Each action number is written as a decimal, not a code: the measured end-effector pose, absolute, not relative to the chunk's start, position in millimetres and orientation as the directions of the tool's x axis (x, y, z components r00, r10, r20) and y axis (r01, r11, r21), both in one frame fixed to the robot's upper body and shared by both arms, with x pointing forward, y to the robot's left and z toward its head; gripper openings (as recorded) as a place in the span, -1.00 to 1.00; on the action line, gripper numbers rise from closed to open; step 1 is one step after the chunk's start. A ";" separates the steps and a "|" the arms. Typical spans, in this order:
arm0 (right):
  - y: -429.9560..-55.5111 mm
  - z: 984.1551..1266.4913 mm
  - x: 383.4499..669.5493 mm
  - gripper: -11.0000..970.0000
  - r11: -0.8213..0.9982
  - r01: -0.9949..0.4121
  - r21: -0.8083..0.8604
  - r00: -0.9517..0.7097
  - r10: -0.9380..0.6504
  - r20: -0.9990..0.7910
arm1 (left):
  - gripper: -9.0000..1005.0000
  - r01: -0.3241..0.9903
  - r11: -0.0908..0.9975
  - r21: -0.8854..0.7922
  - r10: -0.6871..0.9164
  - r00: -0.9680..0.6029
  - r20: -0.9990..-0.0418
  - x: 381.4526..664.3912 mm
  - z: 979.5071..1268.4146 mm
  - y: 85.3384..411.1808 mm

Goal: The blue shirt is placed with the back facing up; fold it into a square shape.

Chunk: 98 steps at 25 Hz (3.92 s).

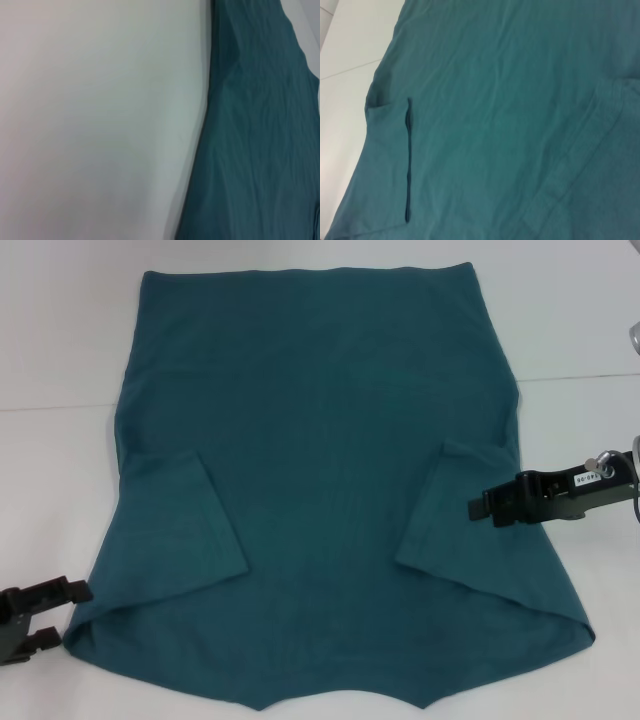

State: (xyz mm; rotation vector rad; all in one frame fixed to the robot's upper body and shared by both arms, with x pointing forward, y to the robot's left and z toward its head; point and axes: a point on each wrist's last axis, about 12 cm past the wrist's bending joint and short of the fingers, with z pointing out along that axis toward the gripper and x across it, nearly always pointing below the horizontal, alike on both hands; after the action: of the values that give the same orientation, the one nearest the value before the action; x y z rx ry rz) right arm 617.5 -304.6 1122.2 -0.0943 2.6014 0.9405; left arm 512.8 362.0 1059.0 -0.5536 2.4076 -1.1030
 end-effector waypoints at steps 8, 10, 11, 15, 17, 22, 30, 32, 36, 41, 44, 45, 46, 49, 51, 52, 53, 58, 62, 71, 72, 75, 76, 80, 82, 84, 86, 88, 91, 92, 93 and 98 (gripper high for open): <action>-306.8 1121.2 616.3 0.01 0.774 -0.179 0.608 -0.929 0.072 -0.364 | 0.83 -0.162 0.610 -0.776 -0.493 -0.844 -0.211 515.4 1057.4 354.7; -307.3 1121.3 616.3 0.01 0.773 -0.178 0.609 -0.928 0.075 -0.366 | 0.83 -0.152 0.614 -0.775 -0.478 -0.853 -0.211 517.8 1057.5 350.7; -307.4 1121.2 616.3 0.01 0.773 -0.178 0.609 -0.927 0.075 -0.366 | 0.83 -0.146 0.616 -0.774 -0.468 -0.858 -0.211 519.6 1057.9 348.1; -307.9 1120.9 615.9 0.01 0.773 -0.177 0.610 -0.928 0.076 -0.366 | 0.83 -0.123 0.621 -0.774 -0.436 -0.875 -0.210 526.2 1057.9 337.0; -308.0 1120.7 615.7 0.01 0.773 -0.177 0.610 -0.928 0.076 -0.366 | 0.83 -0.112 0.622 -0.775 -0.421 -0.883 -0.210 529.2 1058.4 332.1; -309.1 1120.6 615.0 0.01 0.770 -0.176 0.614 -0.927 0.081 -0.366 | 0.81 -0.086 0.626 -0.775 -0.393 -0.894 -0.217 535.7 1061.6 324.4; -309.7 1121.3 615.0 0.01 0.765 -0.176 0.619 -0.925 0.086 -0.370 | 0.77 -0.083 0.628 -0.774 -0.380 -0.900 -0.212 537.3 1062.5 321.3; -309.7 1121.4 615.0 0.01 0.765 -0.176 0.620 -0.925 0.087 -0.370 | 0.76 -0.085 0.627 -0.774 -0.379 -0.901 -0.209 537.3 1062.5 320.9; -310.2 1121.8 615.0 0.01 0.764 -0.177 0.620 -0.924 0.088 -0.371 | 0.74 -0.085 0.633 -0.769 -0.375 -0.903 -0.209 538.2 1063.1 320.4; -314.1 1122.1 613.8 0.01 0.763 -0.169 0.624 -0.924 0.098 -0.370 | 0.40 -0.095 0.661 -0.744 -0.354 -0.914 -0.198 540.1 1062.3 319.7; -315.0 1122.7 613.3 0.01 0.761 -0.169 0.627 -0.925 0.098 -0.368 | 0.15 -0.093 0.667 -0.739 -0.346 -0.917 -0.197 540.4 1062.1 318.8; -315.2 1122.9 613.1 0.01 0.760 -0.170 0.627 -0.925 0.096 -0.367 | 0.06 -0.092 0.668 -0.739 -0.344 -0.918 -0.196 540.5 1062.0 318.2; -315.2 1123.1 612.8 0.01 0.759 -0.172 0.628 -0.926 0.093 -0.366 | -0.03 -0.092 0.668 -0.738 -0.343 -0.919 -0.196 540.6 1062.0 318.1; -315.3 1123.9 611.9 0.01 0.757 -0.182 0.628 -0.927 0.082 -0.367 | -0.22 -0.092 0.669 -0.737 -0.342 -0.919 -0.197 540.7 1062.1 318.0; -316.2 1124.7 611.7 0.01 0.758 -0.188 0.624 -0.926 0.074 -0.369 | -0.32 -0.091 0.668 -0.739 -0.342 -0.919 -0.197 540.8 1062.4 317.9; -316.8 1125.1 611.5 0.01 0.760 -0.192 0.622 -0.926 0.070 -0.371 | -0.38 -0.090 0.666 -0.740 -0.342 -0.919 -0.197 540.7 1062.7 317.7; -317.6 1125.8 611.0 0.01 0.760 -0.200 0.618 -0.925 0.062 -0.375 | -0.43 -0.088 0.665 -0.742 -0.341 -0.919 -0.197 540.8 1063.0 317.5; -326.0 1127.6 606.2 0.01 0.761 -0.214 0.612 -0.924 0.046 -0.380 | -0.74 -0.072 0.650 -0.756 -0.344 -0.916 -0.208 540.8 1066.7 320.4; -336.3 1131.9 598.0 0.01 0.758 -0.220 0.614 -0.928 0.031 -0.370 | -0.96 -0.043 0.616 -0.787 -0.351 -0.909 -0.225 540.2 1071.9 322.5; -375.6 1134.3 567.2 0.02 0.808 -0.106 0.580 -0.968 0.051 -0.247 | -0.96 -0.044 0.618 -0.785 -0.363 -0.902 -0.235 542.7 1072.3 323.3; -380.1 1132.2 564.1 0.02 0.821 -0.088 0.564 -0.972 0.054 -0.230 | -0.96 -0.044 0.619 -0.784 -0.363 -0.902 -0.236 543.3 1072.4 323.0; -385.3 1127.6 559.0 0.02 0.836 -0.067 0.545 -0.977 0.056 -0.206 | -0.96 -0.043 0.619 -0.784 -0.363 -0.901 -0.237 543.8 1072.6 322.8; -385.9 1126.1 557.8 0.02 0.837 -0.065 0.543 -0.978 0.056 -0.203 | -0.96 -0.043 0.619 -0.784 -0.364 -0.901 -0.238 544.0 1072.7 322.8; -382.8 1121.2 556.4 0.03 0.841 -0.080 0.536 -0.978 0.040 -0.207 | -0.96 -0.042 0.619 -0.784 -0.365 -0.900 -0.239 544.2 1072.8 322.8; -379.5 1119.3 556.4 0.03 0.837 -0.104 0.537 -0.975 0.020 -0.220 | -0.96 -0.044 0.619 -0.784 -0.366 -0.899 -0.239 543.9 1072.5 323.2; -375.7 1118.7 557.5 0.03 0.830 -0.127 0.544 -0.971 0.007 -0.238 | -0.96 -0.046 0.620 -0.784 -0.368 -0.899 -0.239 543.6 1072.1 323.6; -373.2 1119.1 559.1 0.03 0.825 -0.135 0.548 -0.969 0.005 -0.247 | -0.96 -0.050 0.621 -0.782 -0.372 -0.897 -0.238 542.9 1071.2 324.2; -371.6 1119.1 560.5 0.03 0.828 -0.132 0.546 -0.970 0.005 -0.243 | -0.96 -0.051 0.621 -0.783 -0.373 -0.897 -0.237 542.5 1070.8 324.2; -371.0 1117.7 560.9 0.14 0.837 -0.124 0.534 -0.974 -0.001 -0.225 | -0.96 -0.052 0.621 -0.782 -0.374 -0.897 -0.237 542.4 1070.6 324.4; -371.1 1117.2 560.7 0.19 0.840 -0.124 0.529 -0.975 -0.005 -0.220 | -0.96 -0.052 0.621 -0.782 -0.374 -0.896 -0.238 542.4 1070.6 324.5; -371.0 1116.6 560.4 0.24 0.842 -0.124 0.525 -0.976 -0.009 -0.216 | -0.96 -0.053 0.622 -0.782 -0.375 -0.896 -0.238 542.4 1070.5 324.6; -368.9 1114.7 560.0 0.41 0.845 -0.128 0.520 -0.977 -0.018 -0.210 | -0.96 -0.053 0.623 -0.780 -0.377 -0.895 -0.240 542.6 1070.3 325.0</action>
State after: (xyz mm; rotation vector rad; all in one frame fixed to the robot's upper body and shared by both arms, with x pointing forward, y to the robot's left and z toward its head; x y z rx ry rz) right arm 560.0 -368.9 1114.7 -0.1128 2.8252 0.8165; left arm 542.6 325.0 1070.3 -0.3430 2.4668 -1.1678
